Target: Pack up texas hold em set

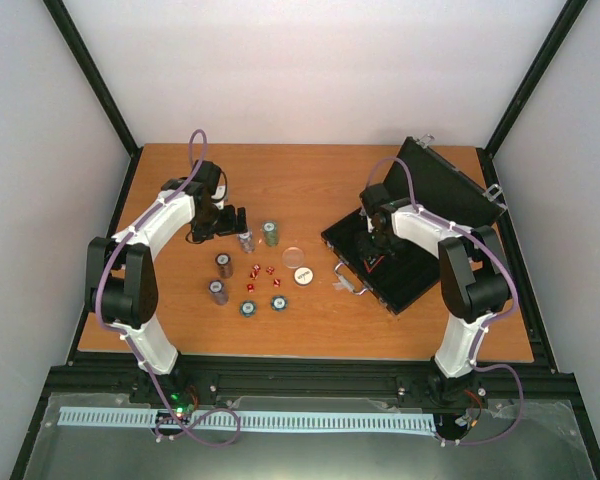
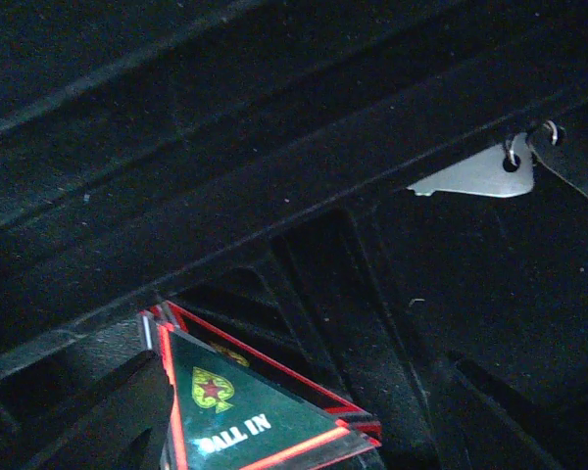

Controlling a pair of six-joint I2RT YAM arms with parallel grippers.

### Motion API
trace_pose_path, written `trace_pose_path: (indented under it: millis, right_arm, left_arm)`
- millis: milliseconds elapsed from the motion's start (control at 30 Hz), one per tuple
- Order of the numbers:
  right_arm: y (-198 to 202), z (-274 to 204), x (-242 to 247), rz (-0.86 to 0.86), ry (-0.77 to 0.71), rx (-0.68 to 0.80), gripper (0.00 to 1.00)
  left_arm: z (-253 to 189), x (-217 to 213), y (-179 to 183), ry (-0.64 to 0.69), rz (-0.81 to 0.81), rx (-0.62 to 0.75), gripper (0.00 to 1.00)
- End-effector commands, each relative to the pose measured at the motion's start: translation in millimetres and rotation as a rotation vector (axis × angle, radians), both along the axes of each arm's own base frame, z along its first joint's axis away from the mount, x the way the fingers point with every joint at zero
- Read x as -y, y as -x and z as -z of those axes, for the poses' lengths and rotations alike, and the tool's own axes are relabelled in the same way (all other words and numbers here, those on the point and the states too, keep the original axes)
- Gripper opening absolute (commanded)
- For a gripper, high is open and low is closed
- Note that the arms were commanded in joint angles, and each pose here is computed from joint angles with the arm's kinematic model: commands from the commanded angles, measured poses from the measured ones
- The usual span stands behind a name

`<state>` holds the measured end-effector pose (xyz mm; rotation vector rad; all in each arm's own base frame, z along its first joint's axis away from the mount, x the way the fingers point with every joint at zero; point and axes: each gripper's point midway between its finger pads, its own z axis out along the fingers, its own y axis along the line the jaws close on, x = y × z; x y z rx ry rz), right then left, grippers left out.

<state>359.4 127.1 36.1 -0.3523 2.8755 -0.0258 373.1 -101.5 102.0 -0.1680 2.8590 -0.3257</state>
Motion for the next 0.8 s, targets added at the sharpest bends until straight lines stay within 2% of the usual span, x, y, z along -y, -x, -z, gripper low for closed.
trace_pose_path:
  millis: [0,367,767]
  right_arm:
    - [3,-4,9,-0.033,0.074,0.001,0.73]
    - [3,-6,-14,-0.093,0.039,0.007,0.73]
    - [-2,13,-1,-0.058,0.155,-0.033,0.75]
  left_arm:
    - [0,3,-7,0.004,-0.003,0.004,1.00]
    - [2,3,-8,0.003,-0.008,-0.002,1.00]
    - [2,3,-10,0.002,-0.007,-0.002,1.00]
